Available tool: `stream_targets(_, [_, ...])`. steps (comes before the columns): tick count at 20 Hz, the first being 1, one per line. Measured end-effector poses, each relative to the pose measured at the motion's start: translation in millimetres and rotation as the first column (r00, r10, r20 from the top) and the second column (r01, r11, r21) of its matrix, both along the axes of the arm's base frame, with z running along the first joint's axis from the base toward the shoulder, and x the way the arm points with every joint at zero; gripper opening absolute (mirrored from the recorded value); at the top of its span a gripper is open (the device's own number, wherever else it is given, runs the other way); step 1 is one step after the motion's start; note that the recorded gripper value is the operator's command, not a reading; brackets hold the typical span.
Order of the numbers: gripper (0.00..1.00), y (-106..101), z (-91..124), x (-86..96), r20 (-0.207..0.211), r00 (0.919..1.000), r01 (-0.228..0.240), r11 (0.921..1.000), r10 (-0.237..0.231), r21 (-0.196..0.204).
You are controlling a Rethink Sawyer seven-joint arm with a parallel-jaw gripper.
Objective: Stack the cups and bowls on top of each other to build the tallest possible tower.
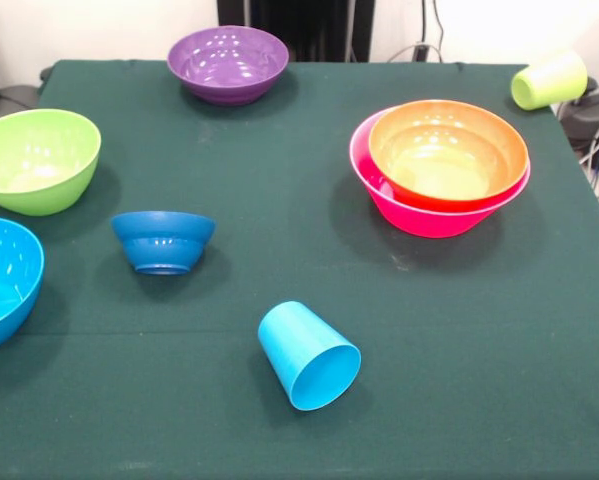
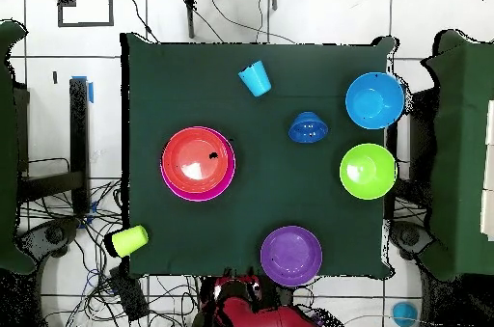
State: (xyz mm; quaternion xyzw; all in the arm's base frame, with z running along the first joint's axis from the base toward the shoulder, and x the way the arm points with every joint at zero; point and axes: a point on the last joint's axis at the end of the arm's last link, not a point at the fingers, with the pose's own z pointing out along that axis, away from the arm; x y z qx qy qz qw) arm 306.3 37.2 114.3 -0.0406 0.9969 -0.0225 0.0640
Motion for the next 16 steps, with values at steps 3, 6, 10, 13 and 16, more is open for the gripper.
stream_targets(3, [1.00,-2.0,0.8,-0.9,-0.027,0.9993,0.025,0.9996,-0.025,-0.009])
stream_targets(6, [1.00,-4.4,-0.4,-8.7,-0.073,0.9963,0.044,0.9988,-0.046,-0.024])
stream_targets(10, [1.00,-2.0,-10.2,-27.3,-0.137,0.9893,0.045,0.9984,-0.049,-0.033])
stream_targets(13, [1.00,3.6,-24.6,-48.8,-0.213,0.9762,0.035,0.9989,-0.041,-0.030])
stream_targets(16, [1.00,9.2,-37.4,-68.0,-0.273,0.9616,0.024,0.9995,-0.029,-0.022])
